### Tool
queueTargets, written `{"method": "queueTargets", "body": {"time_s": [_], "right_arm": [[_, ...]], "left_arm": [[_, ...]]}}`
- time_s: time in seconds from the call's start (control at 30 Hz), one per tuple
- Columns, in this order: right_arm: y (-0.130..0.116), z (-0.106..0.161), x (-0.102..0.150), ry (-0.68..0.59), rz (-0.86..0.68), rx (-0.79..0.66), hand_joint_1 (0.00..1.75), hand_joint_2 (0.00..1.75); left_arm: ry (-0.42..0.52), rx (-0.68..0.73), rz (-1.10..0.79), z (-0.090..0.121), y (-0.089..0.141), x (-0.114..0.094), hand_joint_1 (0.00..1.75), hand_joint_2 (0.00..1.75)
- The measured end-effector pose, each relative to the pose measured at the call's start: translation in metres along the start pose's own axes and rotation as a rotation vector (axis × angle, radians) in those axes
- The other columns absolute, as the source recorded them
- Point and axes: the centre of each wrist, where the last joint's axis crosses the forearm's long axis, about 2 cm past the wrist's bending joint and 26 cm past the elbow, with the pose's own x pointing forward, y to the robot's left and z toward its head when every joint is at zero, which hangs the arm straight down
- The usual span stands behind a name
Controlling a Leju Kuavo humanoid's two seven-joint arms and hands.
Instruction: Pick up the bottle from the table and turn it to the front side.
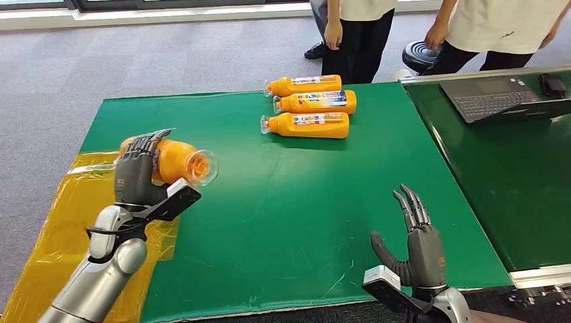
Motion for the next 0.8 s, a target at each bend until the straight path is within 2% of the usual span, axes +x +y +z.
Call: {"method": "queueTargets", "body": {"time_s": [0.1,0.27,0.4,0.6,0.8], "right_arm": [[0.000,0.001,0.000,-0.002,0.001,-0.001,0.00,1.75],[0.000,0.001,0.000,-0.002,0.003,0.001,0.00,1.75],[0.001,0.003,0.000,-0.001,0.019,0.000,0.00,1.75],[0.002,0.019,0.002,0.025,0.042,0.011,0.00,1.75],[0.001,0.024,0.004,0.036,0.047,0.017,0.00,1.75]], "left_arm": [[0.008,0.010,-0.094,0.016,0.010,-0.021,1.75,1.75],[0.012,0.010,-0.129,0.024,0.013,-0.028,1.75,1.75],[0.023,0.024,-0.255,0.055,0.023,-0.045,1.75,1.75],[0.054,0.011,-0.335,0.081,0.027,-0.052,1.75,1.75],[0.089,-0.004,-0.349,0.101,0.029,-0.058,1.75,1.75]]}}
